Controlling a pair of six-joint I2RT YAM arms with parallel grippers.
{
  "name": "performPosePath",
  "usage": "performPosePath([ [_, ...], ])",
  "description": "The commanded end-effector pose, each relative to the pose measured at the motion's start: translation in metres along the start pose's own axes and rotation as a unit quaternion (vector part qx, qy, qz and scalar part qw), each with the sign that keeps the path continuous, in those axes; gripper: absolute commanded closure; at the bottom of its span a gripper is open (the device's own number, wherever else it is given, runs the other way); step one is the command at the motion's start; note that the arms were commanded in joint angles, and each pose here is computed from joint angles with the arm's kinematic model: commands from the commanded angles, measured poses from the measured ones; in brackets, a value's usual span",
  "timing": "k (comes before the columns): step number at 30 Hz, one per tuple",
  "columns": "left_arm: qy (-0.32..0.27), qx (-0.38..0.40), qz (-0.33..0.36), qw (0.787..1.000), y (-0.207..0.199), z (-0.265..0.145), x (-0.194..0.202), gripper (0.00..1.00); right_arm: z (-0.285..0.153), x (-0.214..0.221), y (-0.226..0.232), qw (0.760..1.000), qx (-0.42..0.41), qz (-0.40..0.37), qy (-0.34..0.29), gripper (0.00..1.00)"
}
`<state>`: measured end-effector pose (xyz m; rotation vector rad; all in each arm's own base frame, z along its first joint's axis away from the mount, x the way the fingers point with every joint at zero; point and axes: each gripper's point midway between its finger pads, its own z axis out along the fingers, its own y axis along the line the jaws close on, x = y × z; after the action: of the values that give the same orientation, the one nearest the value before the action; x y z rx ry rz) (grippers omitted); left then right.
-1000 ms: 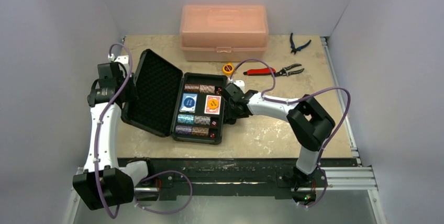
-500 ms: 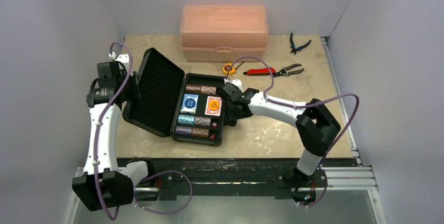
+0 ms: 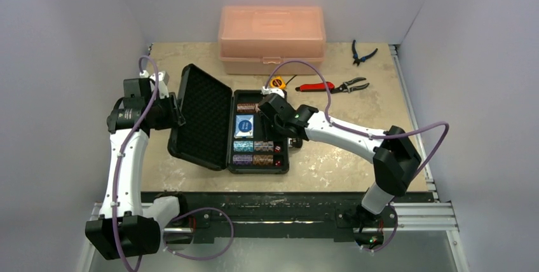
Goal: Pack up texas hold em set
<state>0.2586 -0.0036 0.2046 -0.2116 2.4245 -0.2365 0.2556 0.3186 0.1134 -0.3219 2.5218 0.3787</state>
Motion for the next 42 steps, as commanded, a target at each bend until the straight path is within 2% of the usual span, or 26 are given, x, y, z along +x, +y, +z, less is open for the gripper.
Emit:
performPosePath([
  [1, -0.096, 0.173, -0.058, 0.979, -0.075, -0.037, -0.054, 0.76, -0.007, -0.029, 0.023, 0.999, -0.04, 0.007, -0.034, 0.6],
  [17, -0.116, 0.248, -0.044, 0.961, -0.118, -0.062, -0.07, 0.71, -0.002, -0.031, 0.018, 0.999, -0.033, 0.009, -0.037, 0.61],
  [31, -0.111, 0.278, -0.037, 0.954, -0.139, -0.073, -0.072, 0.57, -0.005, -0.033, 0.017, 0.998, -0.036, 0.01, -0.042, 0.6],
  [38, -0.114, 0.293, -0.032, 0.949, -0.151, -0.08, -0.074, 0.46, -0.009, -0.035, 0.014, 0.998, -0.037, 0.013, -0.048, 0.59],
  [42, -0.104, 0.296, -0.031, 0.949, -0.155, -0.076, -0.071, 0.44, -0.009, -0.036, 0.014, 0.998, -0.04, 0.014, -0.048, 0.59],
])
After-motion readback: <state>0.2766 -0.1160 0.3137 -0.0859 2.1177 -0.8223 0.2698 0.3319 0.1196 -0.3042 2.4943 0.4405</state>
